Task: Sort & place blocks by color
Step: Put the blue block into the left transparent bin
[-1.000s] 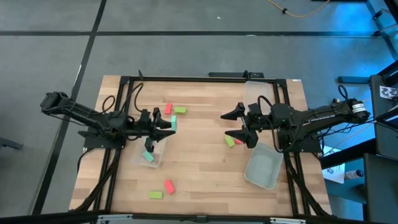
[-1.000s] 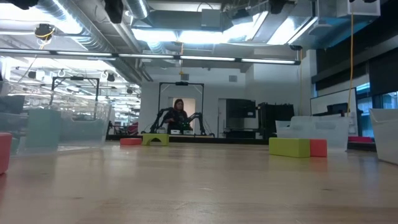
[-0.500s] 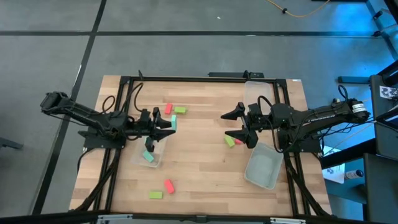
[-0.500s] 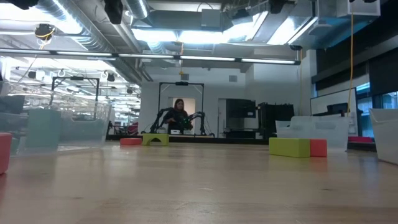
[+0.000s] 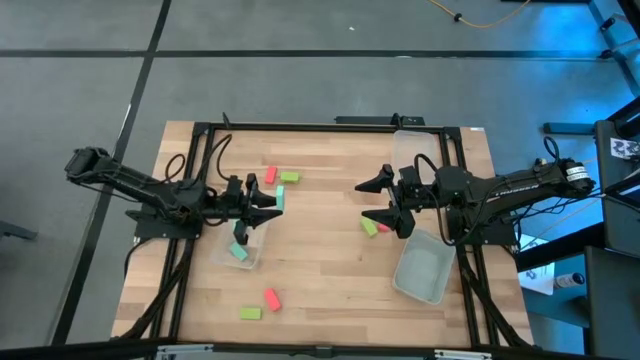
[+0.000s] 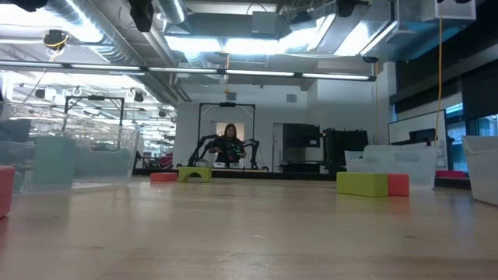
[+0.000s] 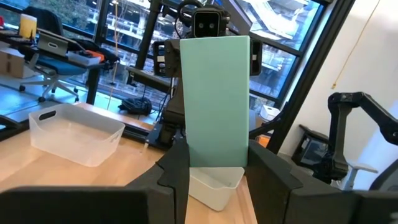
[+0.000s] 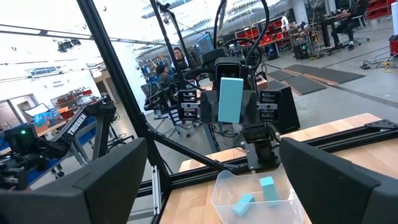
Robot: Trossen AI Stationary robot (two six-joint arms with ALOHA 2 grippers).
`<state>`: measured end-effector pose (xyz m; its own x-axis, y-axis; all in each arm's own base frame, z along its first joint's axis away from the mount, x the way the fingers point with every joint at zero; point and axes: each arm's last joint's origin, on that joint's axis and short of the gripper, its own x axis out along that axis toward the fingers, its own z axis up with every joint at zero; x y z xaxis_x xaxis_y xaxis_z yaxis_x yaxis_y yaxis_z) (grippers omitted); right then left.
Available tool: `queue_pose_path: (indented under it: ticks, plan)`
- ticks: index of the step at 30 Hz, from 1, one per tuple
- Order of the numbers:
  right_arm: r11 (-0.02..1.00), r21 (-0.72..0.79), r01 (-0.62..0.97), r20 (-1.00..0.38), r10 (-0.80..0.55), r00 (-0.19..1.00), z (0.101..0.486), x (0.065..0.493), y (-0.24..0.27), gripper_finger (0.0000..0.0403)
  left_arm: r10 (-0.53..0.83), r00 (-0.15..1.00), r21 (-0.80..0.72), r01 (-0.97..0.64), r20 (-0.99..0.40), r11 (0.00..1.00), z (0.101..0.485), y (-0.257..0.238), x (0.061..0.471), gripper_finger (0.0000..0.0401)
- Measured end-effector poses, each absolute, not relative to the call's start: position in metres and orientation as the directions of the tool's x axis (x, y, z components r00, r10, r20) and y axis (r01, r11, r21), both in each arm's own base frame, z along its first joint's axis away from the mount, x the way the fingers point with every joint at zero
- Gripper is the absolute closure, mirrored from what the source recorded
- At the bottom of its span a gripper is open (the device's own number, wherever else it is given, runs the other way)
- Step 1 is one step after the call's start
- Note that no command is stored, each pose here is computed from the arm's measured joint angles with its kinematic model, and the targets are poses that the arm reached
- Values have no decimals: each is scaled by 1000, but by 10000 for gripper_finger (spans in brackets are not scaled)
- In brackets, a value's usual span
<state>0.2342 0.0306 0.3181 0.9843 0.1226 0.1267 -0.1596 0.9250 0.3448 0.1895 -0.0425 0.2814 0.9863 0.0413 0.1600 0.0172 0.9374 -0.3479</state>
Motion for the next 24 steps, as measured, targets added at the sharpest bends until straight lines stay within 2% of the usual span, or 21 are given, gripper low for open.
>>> queue_pose_path:
  ticks: [13, 16, 20, 24]
  plan:
    - [923, 349, -161, 126, 124, 984, 318, 234, 31, 34, 23, 989, -364, 32, 145, 931, 280, -43, 190, 287]
    - [922, 352, -161, 126, 124, 984, 318, 234, 31, 34, 5, 994, -384, 37, 107, 922, 277, -44, 190, 287]
    - [922, 353, -161, 126, 124, 984, 318, 234, 31, 34, -7, 992, -385, -43, -128, 922, 280, -44, 183, 287]
    - [922, 353, -161, 126, 123, 984, 318, 234, 31, 34, 7, 899, -316, -161, -437, 935, 294, -42, 162, 287]
